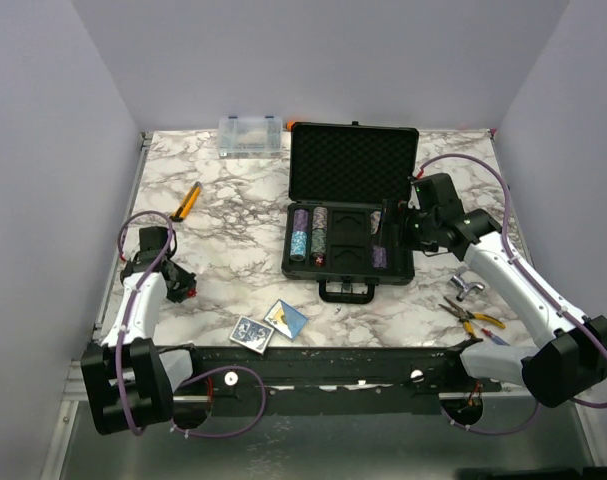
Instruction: Pack up texas hold em set
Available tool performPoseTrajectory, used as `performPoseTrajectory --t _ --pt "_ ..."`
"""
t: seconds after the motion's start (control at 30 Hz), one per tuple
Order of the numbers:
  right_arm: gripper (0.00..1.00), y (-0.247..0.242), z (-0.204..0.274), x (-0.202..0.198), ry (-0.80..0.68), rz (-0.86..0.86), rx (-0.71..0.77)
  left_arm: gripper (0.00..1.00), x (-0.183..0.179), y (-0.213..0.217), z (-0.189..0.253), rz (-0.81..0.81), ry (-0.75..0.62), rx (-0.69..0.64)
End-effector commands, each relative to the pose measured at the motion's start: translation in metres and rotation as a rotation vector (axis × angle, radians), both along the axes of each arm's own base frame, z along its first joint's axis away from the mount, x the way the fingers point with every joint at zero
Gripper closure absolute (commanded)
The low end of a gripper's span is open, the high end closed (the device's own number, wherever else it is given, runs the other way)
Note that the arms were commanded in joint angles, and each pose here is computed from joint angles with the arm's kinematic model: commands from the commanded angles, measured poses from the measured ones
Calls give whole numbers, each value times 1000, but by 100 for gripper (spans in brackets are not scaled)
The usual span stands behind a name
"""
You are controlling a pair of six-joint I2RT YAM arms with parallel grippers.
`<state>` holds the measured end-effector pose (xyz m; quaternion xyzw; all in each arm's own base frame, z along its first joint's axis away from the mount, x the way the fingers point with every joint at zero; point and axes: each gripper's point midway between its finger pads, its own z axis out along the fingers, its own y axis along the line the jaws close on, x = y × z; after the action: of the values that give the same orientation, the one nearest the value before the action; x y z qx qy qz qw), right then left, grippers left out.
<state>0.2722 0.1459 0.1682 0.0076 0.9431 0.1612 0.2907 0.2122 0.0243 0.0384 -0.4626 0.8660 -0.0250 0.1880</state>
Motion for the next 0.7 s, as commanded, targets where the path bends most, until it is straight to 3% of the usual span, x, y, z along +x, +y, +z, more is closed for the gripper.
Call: performPoseTrajectory --t 0.0,0.43,0.67 --pt "0 4 12 1 -16 -2 27 100 2 -15 9 -57 -66 -56" --pt "0 13 21 -4 1 -10 93 100 5 -39 22 -124 -139 -131" --pt "0 20 19 -12 34 -36 162 100 7 -69 36 -263 -184 -184"
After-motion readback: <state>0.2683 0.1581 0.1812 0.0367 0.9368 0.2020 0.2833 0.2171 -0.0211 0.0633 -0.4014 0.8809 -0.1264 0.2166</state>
